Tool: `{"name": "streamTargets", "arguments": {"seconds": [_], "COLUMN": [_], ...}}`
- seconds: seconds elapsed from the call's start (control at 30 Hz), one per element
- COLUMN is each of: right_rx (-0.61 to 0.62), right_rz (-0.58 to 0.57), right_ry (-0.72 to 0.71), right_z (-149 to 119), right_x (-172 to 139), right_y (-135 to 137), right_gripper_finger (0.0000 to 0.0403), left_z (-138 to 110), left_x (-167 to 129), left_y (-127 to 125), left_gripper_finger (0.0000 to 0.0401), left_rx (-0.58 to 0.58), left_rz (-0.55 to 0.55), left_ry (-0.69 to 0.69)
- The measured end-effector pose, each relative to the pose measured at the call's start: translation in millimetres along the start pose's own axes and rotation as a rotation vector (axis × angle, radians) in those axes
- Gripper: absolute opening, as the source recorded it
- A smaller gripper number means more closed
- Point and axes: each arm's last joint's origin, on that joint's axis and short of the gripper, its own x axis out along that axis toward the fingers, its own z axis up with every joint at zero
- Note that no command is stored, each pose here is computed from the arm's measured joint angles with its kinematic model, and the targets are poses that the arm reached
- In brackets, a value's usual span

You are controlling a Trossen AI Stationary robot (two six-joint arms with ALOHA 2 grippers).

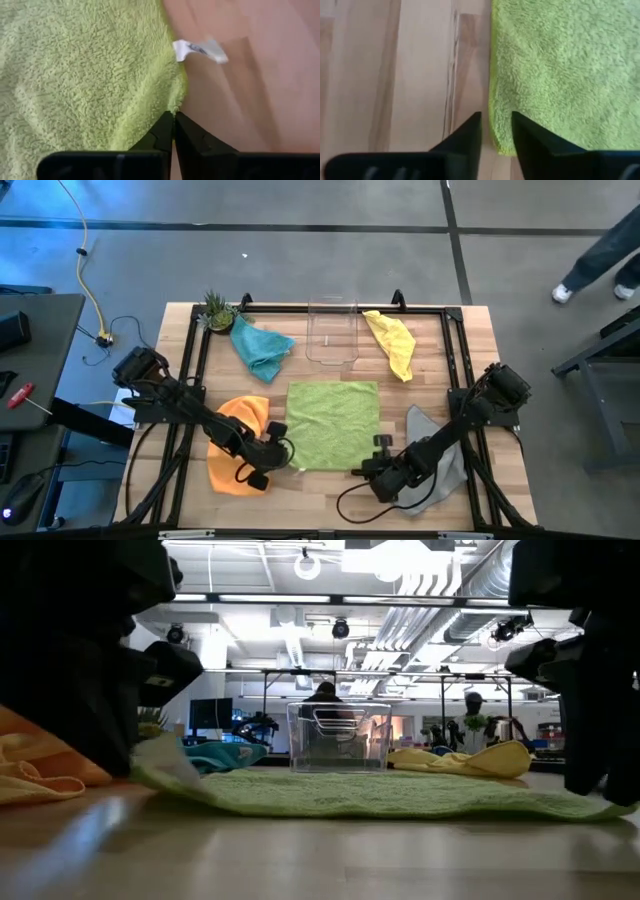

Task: Fold microfiber towels
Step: Fold the green microfiber cloth

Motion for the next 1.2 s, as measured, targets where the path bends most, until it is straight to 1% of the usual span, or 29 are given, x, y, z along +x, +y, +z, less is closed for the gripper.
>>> {"name": "streamTargets", "arguments": {"seconds": [0.07, 0.17, 0.3, 0.4, 0.53, 0.63, 0.73, 1.0, 1.1, 1.2], "right_rx": [0.014, 0.028, 0.025, 0.026, 0.049, 0.038, 0.017, -0.052, -0.056, -0.051], "right_rz": [-0.012, -0.073, -0.132, -0.139, -0.1, -0.067, -0.055, -0.053, -0.051, -0.052], "right_ry": [0.009, 0.023, 0.003, 0.0, -0.006, -0.02, -0.023, 0.005, 0.021, 0.025], "right_z": [3.3, 7.0, 5.0, -1.8, -8.4, -10.4, -10.2, -11.9, -13.5, -13.9], "right_x": [-4.8, -14.4, -19.8, -14.7, -5.7, -2.0, -1.8, 3.4, 8.1, 10.3], "right_y": [1.6, 3.1, 6.7, 6.0, 4.7, 5.7, 6.6, 6.6, 7.6, 8.7], "right_gripper_finger": [0.0132, 0.0165, 0.0197, 0.0207, 0.0206, 0.0196, 0.0177, 0.0096, 0.0068, 0.0048], "left_z": [1.2, 3.7, 3.6, 3.6, 3.6, 3.6, 3.5, 3.6, 3.7, 3.6], "left_x": [-1.2, -1.8, -1.0, -1.1, -1.1, -1.1, -1.1, -1.1, -1.1, -1.1], "left_y": [2.9, 7.0, 9.9, 9.0, 9.1, 9.1, 9.0, 9.4, 9.7, 9.9], "left_gripper_finger": [0.0002, 0.0001, 0.0001, 0.0001, 0.0, 0.0, 0.0, 0.0, 0.0, 0.0], "left_rx": [-0.049, -0.133, -0.226, -0.234, -0.243, -0.244, -0.244, -0.244, -0.244, -0.247], "left_rz": [-0.019, -0.033, -0.063, -0.078, -0.074, -0.072, -0.075, -0.058, -0.046, -0.042], "left_ry": [0.002, -0.006, 0.01, 0.013, 0.012, 0.012, 0.013, 0.008, 0.005, 0.004]}}
